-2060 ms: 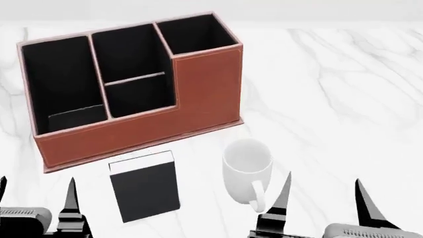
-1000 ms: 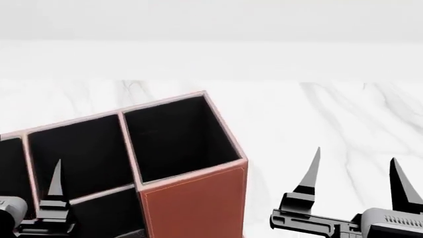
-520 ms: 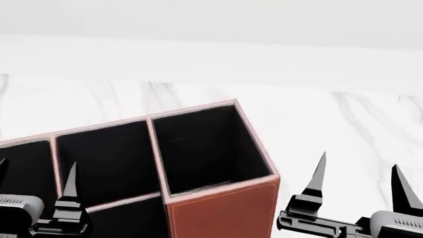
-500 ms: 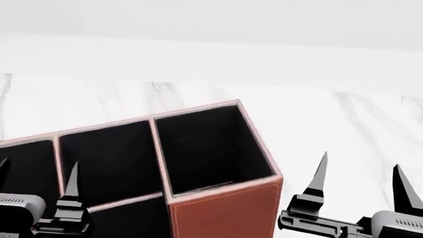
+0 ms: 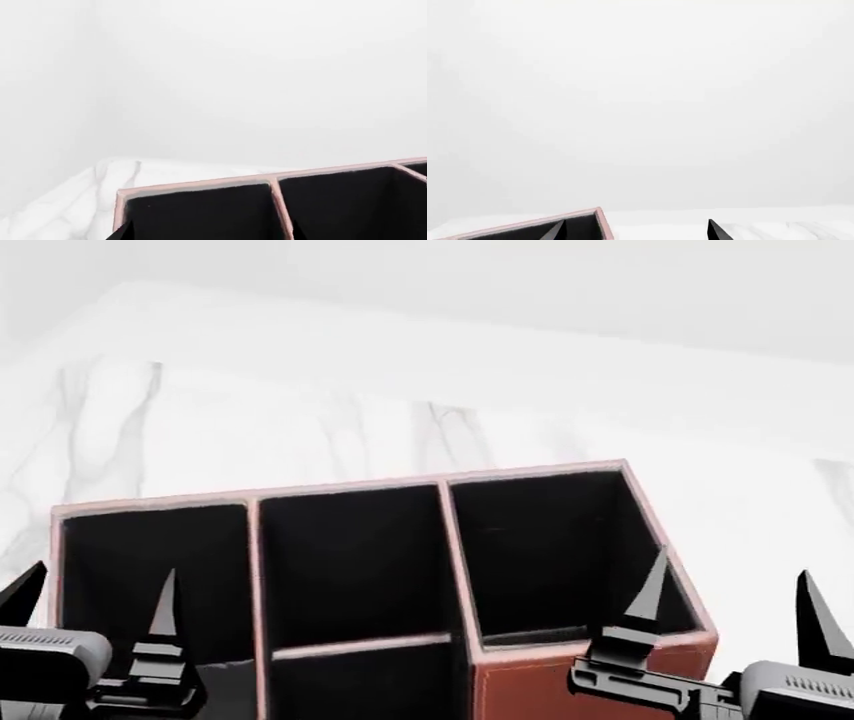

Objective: Pick up the book and place it in the front compartment of the caddy.

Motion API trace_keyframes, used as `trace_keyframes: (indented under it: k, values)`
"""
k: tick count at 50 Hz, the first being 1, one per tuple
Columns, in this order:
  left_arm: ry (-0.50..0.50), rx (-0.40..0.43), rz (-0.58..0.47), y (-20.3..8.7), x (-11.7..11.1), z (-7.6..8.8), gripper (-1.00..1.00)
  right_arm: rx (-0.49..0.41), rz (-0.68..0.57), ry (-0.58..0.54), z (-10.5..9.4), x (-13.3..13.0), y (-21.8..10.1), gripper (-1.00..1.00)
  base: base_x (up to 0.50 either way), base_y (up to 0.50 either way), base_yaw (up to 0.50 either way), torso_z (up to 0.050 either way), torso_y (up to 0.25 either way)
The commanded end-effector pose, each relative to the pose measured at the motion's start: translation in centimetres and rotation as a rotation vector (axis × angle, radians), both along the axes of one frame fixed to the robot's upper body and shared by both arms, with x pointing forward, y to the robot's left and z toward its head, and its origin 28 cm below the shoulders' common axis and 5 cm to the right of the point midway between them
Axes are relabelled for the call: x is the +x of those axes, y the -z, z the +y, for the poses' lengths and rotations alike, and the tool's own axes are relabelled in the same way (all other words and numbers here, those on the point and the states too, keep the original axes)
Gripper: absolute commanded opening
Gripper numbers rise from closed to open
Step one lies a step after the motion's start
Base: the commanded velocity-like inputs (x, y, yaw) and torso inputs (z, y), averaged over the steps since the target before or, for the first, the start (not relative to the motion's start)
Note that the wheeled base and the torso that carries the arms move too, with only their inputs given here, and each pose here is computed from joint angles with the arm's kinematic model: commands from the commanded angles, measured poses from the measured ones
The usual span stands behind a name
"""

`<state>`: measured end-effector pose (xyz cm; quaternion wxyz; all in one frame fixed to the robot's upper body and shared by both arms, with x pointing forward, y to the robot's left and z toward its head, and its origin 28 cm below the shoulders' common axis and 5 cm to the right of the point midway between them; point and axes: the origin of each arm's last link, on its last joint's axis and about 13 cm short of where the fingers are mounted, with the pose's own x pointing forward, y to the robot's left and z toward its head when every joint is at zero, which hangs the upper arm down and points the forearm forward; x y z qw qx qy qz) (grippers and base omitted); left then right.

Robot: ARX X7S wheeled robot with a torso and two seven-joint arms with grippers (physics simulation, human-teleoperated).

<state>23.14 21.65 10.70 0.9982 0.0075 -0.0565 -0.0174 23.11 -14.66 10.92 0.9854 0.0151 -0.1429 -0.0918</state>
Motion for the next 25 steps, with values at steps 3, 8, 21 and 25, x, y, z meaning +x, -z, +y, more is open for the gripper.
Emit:
trace_keyframes:
  k: [3, 8, 21, 25]
  values:
    - [-0.004, 0.007, -0.014, 0.16, 0.02, 0.25, 1.00, -0.022, -0.016, -0.017, 0.17, 0.28, 0.33, 1.00, 0.00, 0.00, 0.50, 0.000, 0.000]
    - [-0.006, 0.009, -0.015, 0.16, -0.21, 0.33, 1.00, -0.019, -0.021, -0.021, 0.06, 0.13, 0.29, 1.00, 0.00, 0.00, 0.50, 0.000, 0.000]
    - [0.026, 0.016, 0.001, 0.00, -0.47, 0.19, 1.00, -0.014, -0.013, 0.009, -0.34, 0.27, 0.27, 1.00, 0.00, 0.01, 0.45, 0.000, 0.000]
    - [0.087, 0.049, -0.009, -0.45, -0.56, 0.26, 1.00, -0.017, -0.005, 0.023, -0.54, 0.31, 0.23, 1.00, 0.00, 0.00, 0.00, 0.000, 0.000]
